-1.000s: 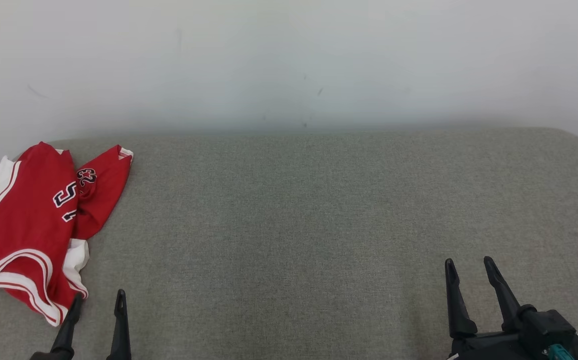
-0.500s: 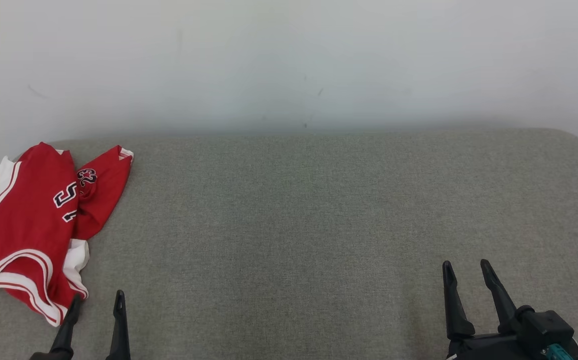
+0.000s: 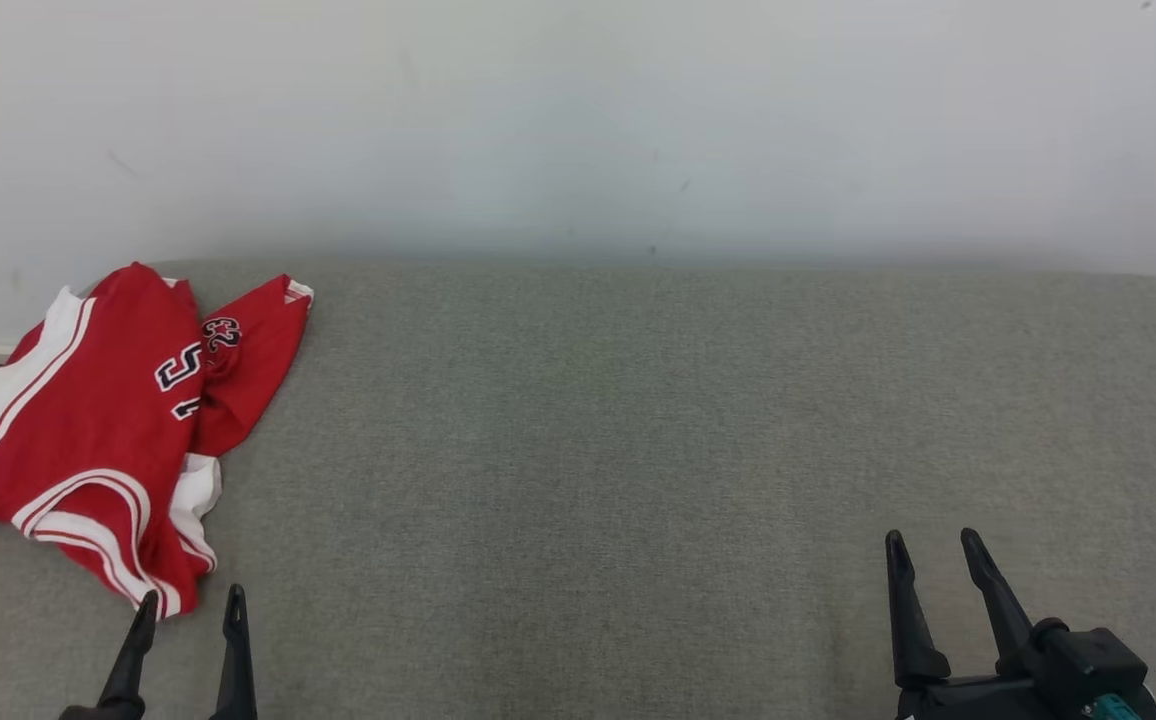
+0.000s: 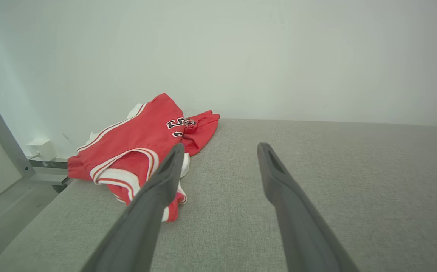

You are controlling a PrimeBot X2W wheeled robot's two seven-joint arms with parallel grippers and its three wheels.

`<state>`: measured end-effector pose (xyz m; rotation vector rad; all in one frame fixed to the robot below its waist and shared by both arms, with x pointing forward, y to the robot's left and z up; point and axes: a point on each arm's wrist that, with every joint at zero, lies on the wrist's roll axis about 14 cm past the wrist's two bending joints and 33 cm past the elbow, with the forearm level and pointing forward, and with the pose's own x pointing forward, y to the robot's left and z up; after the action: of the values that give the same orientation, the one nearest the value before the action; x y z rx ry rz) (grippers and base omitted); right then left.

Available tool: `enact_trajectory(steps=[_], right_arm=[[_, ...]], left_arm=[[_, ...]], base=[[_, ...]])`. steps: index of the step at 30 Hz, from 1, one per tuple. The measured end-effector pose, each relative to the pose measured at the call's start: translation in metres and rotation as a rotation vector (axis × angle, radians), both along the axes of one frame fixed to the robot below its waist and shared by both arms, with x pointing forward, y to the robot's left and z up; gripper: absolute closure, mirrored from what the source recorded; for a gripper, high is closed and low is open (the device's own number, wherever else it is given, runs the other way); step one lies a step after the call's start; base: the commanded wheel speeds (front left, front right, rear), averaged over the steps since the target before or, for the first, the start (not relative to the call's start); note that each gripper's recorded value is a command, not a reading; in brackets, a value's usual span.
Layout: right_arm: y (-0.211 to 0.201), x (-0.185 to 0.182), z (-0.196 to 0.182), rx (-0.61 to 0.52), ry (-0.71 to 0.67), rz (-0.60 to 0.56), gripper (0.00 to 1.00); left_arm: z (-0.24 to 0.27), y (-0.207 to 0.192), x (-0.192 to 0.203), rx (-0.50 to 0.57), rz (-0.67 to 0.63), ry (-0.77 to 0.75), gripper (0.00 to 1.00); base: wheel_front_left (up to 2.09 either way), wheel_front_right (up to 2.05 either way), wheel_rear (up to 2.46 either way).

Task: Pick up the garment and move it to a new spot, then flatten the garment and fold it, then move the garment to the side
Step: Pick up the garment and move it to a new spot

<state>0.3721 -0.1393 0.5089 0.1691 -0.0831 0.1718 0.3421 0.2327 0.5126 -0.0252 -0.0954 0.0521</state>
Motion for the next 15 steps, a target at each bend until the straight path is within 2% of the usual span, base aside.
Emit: enact_trajectory(steps=[15], right_arm=[[0.063, 0.021, -0.011, -0.012, 0.032, 0.184, 0.0]], left_arm=[[-0.007, 0.06, -0.047, 0.002, 0.213, 0.026, 0.0]], base=[[0.0, 0.0, 0.0]])
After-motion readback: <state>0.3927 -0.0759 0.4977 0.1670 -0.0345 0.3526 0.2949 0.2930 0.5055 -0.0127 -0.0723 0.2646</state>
